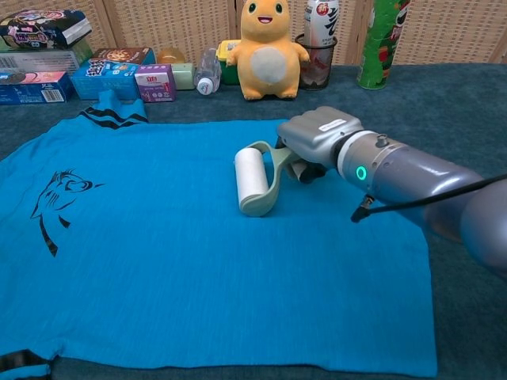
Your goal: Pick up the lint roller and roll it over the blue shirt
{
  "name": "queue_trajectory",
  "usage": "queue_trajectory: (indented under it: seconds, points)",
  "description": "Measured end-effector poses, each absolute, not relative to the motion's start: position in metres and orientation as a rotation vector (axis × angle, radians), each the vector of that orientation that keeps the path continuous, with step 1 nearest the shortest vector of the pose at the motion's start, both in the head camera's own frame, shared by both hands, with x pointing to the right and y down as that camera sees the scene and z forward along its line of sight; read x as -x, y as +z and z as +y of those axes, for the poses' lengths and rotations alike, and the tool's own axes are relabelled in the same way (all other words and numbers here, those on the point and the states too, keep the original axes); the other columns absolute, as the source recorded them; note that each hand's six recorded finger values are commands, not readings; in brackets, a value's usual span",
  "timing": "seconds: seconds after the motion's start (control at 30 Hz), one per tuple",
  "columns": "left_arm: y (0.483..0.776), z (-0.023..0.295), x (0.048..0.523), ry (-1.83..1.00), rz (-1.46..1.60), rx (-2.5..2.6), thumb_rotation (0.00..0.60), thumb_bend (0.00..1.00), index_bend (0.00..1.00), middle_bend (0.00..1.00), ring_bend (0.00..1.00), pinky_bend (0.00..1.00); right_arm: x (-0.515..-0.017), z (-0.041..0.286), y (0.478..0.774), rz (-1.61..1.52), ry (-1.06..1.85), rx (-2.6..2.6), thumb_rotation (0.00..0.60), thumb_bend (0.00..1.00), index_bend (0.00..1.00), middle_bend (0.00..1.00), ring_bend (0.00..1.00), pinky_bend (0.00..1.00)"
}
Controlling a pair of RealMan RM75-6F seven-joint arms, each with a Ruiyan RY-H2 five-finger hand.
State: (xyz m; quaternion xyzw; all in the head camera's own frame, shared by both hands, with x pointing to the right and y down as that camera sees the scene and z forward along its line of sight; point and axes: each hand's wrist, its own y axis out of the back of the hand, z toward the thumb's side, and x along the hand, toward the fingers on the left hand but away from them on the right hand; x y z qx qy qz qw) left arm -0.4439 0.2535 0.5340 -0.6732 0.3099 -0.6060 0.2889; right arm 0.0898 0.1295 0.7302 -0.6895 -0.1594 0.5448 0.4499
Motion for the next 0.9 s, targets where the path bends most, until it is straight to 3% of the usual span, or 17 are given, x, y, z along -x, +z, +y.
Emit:
queue_trajectory:
  seconds: [0.33,0.9]
  points:
    - [0.535,0.254,0.443,-1.618,0.824,1.794,0.600,0.09,0.00,0.00,0.00,0.01,-0.114,0.134,0.742,-0.390,1.323,1.642,0.600,1.00,0.53,0.71,0.81,1.00]
    - [0.539,0.256,0.439,-1.629,0.802,1.791,0.600,0.09,0.00,0.00,0.00,0.01,-0.223,0.102,0.750,-0.444,1.413,1.474,0.600,1.00,0.53,0.71,0.82,1.00]
